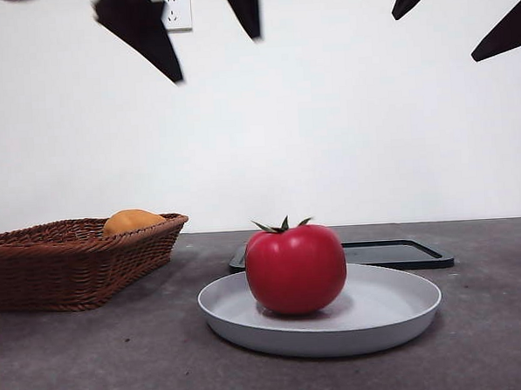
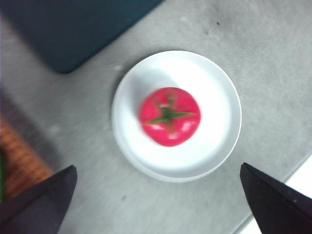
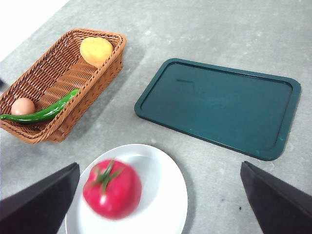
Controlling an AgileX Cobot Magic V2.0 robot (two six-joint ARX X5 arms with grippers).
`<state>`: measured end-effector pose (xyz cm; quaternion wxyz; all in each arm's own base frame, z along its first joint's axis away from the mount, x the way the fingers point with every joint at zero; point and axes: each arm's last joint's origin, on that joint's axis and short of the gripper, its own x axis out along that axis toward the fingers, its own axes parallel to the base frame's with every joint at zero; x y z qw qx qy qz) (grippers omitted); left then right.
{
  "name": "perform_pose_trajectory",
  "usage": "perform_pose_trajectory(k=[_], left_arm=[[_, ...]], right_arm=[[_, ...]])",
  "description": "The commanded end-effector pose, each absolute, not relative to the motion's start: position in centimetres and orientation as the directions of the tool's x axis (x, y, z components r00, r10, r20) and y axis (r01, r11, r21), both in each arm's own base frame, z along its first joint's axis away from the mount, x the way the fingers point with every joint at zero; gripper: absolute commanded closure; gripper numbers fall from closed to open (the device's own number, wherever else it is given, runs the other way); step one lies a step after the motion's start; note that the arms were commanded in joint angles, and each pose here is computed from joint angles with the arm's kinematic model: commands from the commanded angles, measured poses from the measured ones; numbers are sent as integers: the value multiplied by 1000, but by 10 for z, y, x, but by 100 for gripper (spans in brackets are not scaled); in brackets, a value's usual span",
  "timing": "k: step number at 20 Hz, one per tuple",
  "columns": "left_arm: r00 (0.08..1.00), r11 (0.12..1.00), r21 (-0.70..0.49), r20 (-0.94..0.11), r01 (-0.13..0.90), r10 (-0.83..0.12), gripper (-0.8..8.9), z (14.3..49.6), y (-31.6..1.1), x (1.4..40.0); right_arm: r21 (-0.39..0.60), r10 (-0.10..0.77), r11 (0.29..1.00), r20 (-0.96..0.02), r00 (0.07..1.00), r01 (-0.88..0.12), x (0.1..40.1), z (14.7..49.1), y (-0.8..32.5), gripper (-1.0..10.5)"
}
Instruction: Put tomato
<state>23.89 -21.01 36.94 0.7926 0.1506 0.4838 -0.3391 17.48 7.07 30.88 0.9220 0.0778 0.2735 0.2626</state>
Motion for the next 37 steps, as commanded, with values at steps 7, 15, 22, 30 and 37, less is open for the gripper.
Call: perform_pose_trajectory(k=[7, 15, 22, 30, 37], left_arm=[[491, 715, -22, -712, 699, -502, 62, 389, -154, 194], [643, 747, -69, -461, 662, -612, 62, 342, -112, 142], [657, 748, -76, -425, 659, -622, 62, 342, -105, 133], [657, 748, -76, -425, 660, -623, 62, 342, -105, 132], [657, 748, -76, -425, 660, -623, 62, 342, -105, 132]], right_arm=[[292, 530, 848, -449, 720, -443, 176, 314, 72, 394], [292, 530, 848, -449, 720, -443, 176, 314, 72, 394], [292, 530, 848, -451, 718, -442, 176, 313, 72, 394], [309, 612, 780, -556, 562, -544, 187, 304, 115, 441], [298, 588, 739, -723, 363, -605, 230, 272, 183, 305]])
